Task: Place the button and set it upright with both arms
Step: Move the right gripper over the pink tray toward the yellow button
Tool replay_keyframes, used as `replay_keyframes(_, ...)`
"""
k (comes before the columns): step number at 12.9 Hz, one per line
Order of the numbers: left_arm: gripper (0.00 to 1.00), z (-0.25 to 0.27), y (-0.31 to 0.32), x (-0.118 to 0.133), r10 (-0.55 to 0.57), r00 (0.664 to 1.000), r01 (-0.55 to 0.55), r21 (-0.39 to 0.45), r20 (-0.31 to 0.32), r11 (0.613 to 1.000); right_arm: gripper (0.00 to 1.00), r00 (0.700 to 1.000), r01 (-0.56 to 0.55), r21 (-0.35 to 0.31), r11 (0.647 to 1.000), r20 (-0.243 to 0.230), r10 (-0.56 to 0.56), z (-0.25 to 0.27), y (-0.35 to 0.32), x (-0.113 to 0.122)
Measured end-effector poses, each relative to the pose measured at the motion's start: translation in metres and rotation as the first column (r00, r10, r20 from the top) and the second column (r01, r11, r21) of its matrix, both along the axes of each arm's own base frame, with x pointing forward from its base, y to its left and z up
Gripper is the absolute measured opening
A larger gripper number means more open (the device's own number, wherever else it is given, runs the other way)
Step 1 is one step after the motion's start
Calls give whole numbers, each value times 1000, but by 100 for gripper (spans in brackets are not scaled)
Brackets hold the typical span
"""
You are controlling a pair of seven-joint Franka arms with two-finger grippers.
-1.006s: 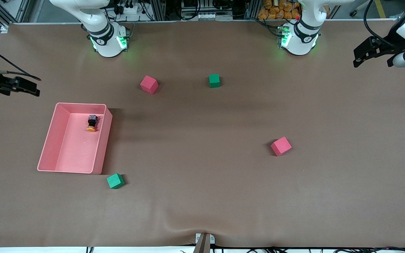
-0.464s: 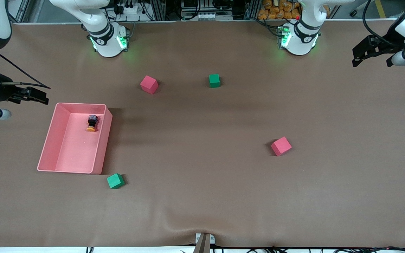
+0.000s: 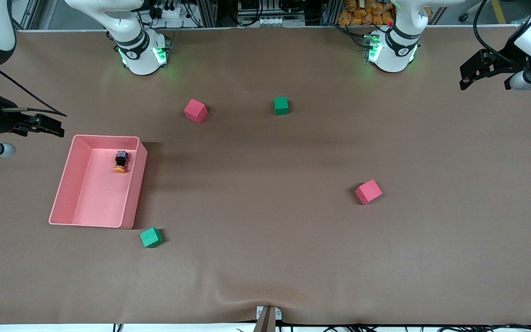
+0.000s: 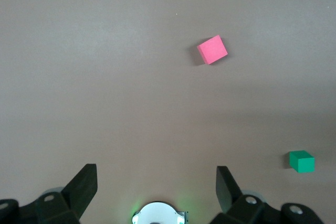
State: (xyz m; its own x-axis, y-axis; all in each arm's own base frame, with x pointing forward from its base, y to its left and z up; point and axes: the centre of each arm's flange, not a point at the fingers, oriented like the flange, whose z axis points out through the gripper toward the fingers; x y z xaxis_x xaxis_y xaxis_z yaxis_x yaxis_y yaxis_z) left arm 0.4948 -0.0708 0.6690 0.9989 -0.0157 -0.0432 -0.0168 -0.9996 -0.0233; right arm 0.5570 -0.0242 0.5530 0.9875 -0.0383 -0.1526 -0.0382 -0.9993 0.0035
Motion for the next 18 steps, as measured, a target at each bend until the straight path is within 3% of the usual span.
replay_keyframes(5,100,-17,-3,14,-4,1000,4,-1,-18,1000,100,1000,-3,0,1000,5,3,0,2,1)
replay_keyframes(18,100,-28,-29,17,-54,998,54,1,-38,999,100,1000,-3,0,1000,6,3,0,2,1)
